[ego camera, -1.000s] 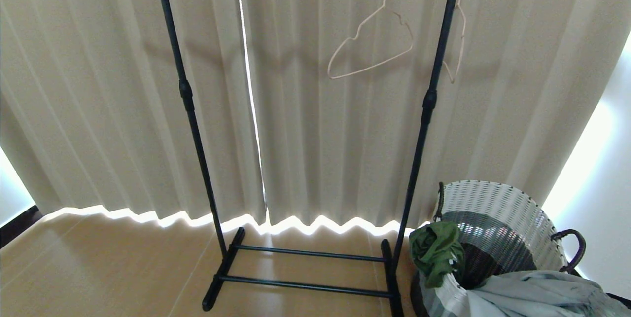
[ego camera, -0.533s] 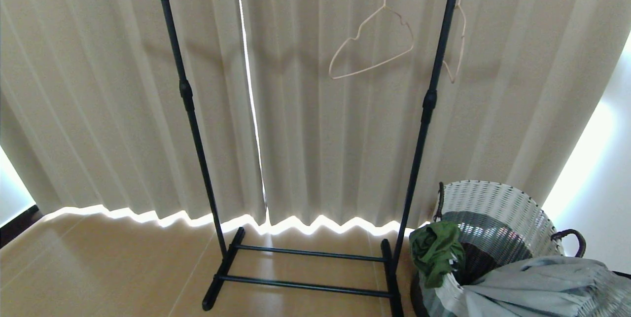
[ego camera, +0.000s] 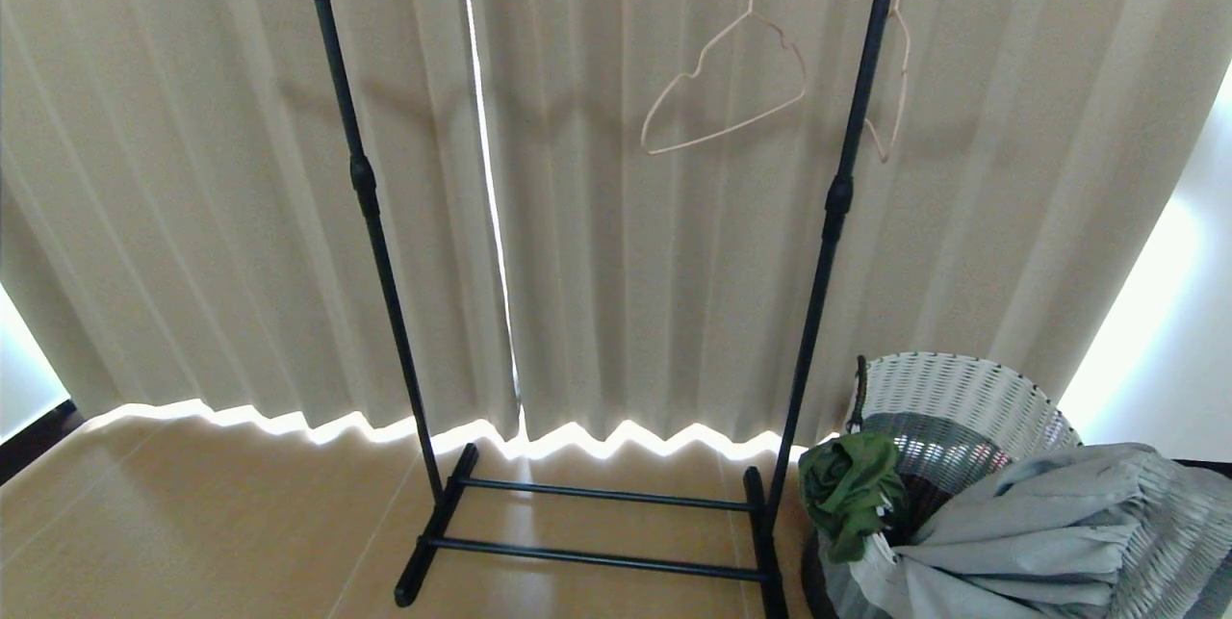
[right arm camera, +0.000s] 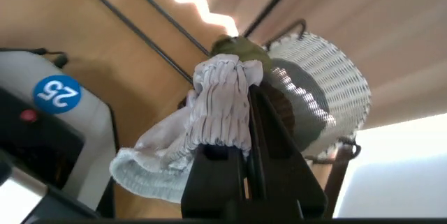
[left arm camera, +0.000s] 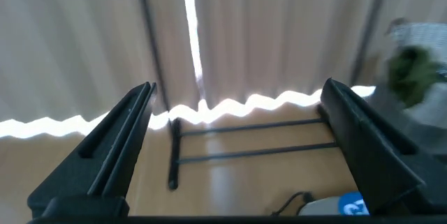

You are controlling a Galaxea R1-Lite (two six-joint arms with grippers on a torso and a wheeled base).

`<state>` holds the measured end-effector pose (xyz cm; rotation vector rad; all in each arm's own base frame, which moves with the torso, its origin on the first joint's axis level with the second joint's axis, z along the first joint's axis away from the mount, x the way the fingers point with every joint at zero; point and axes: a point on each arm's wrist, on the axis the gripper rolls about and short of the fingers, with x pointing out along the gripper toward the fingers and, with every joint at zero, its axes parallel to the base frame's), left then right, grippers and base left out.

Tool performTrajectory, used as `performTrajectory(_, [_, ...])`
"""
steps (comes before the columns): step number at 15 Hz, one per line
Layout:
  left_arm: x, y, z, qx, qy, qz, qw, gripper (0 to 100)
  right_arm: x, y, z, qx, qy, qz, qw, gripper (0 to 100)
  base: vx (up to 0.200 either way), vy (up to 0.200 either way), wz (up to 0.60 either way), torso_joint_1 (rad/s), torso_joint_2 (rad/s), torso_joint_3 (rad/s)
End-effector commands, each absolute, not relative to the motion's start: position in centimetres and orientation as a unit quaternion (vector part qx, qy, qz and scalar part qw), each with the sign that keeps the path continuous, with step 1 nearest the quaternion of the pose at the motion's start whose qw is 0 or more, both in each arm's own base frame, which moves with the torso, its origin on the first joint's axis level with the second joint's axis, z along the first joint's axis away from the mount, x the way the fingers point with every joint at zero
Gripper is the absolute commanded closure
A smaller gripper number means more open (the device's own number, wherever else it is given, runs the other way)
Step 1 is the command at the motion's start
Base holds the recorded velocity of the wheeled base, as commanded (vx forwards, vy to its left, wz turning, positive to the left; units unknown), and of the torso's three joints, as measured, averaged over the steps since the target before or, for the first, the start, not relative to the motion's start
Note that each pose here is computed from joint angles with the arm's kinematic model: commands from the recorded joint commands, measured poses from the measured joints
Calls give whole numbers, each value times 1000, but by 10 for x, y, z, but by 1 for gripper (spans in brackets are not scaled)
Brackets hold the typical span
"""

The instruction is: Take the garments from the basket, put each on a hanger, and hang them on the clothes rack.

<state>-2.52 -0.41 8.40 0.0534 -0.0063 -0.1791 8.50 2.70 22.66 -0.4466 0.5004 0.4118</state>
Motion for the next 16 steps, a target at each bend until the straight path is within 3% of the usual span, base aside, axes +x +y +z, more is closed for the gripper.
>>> performTrajectory(1, [-21,-5,129,26,-3,-131,991,0,100,41,247,-222,228,239,918,100,0,0,0,0,0,0])
performTrajectory(5, [44,-13,203,17,80,-209,975,0,132,59,272,-127,238,261,927,100,0,0,0,0,0,0])
performTrajectory(8, [102,-32,225,19,84,-254,963,0,125,64,281,-121,215,285,926,100,0,0,0,0,0,0])
performTrajectory(14, [137,-111,219,-13,148,-362,920,0,130,82,289,-82,180,330,923,100,0,0,0,0,0,0])
performTrajectory(16, [140,-152,204,-18,177,-390,904,0,136,92,290,-71,166,343,922,100,0,0,0,0,0,0])
